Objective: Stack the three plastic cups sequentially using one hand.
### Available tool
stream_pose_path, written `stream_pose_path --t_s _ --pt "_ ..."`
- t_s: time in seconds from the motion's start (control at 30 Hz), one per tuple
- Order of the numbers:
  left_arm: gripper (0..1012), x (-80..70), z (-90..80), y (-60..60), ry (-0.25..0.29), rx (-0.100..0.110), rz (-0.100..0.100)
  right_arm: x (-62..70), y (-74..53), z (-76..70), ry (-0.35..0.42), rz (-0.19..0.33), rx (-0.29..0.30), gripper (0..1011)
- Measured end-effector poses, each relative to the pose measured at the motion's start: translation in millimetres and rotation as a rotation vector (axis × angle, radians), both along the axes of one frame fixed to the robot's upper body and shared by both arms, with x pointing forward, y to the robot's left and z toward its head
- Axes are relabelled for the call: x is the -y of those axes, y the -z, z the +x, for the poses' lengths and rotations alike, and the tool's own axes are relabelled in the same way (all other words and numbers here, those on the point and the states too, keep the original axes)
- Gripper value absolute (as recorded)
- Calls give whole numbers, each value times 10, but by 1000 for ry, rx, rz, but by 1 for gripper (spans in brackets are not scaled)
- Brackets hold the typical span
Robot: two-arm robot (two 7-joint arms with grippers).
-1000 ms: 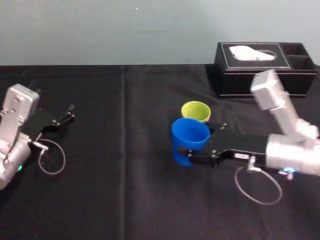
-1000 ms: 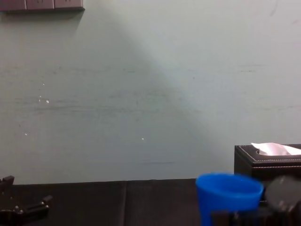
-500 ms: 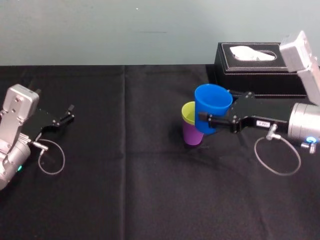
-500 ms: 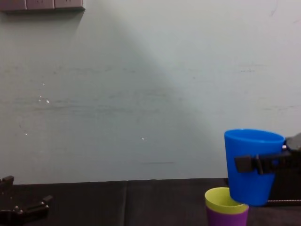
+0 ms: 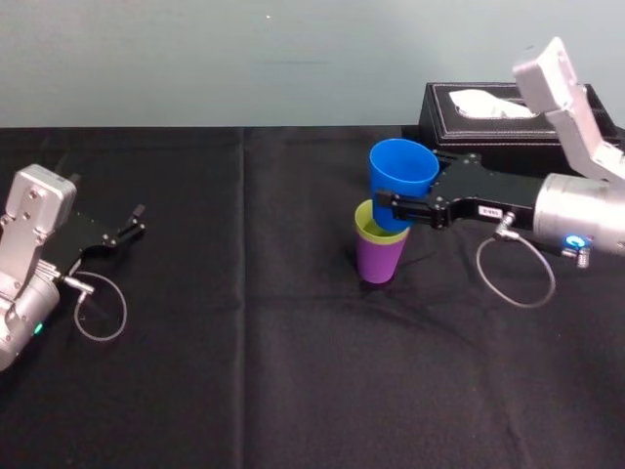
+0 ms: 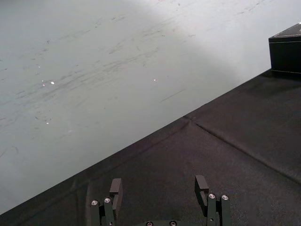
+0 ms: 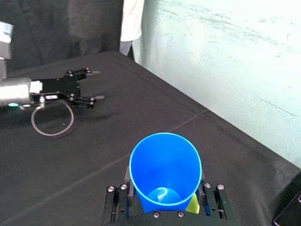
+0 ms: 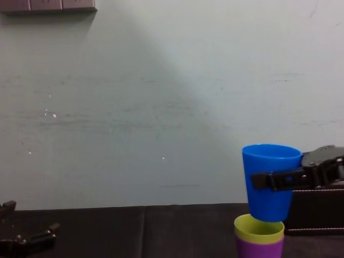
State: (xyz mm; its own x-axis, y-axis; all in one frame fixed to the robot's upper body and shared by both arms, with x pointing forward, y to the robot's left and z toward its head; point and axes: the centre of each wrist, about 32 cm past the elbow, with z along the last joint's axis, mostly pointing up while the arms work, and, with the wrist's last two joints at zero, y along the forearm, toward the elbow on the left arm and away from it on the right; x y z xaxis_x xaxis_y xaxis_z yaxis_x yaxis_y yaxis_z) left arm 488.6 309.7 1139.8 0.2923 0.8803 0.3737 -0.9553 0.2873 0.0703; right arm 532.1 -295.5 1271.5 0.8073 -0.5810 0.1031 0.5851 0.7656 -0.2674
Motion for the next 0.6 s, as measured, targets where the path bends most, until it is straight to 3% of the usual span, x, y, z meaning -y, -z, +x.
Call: stream_pose_path --t_s 0.23,0.6 --pt "1011 0 0 0 0 0 0 -77 106 175 21 -20 -25 722" --pt "1011 0 0 0 0 0 0 -95 236 286 26 -34 -62 722"
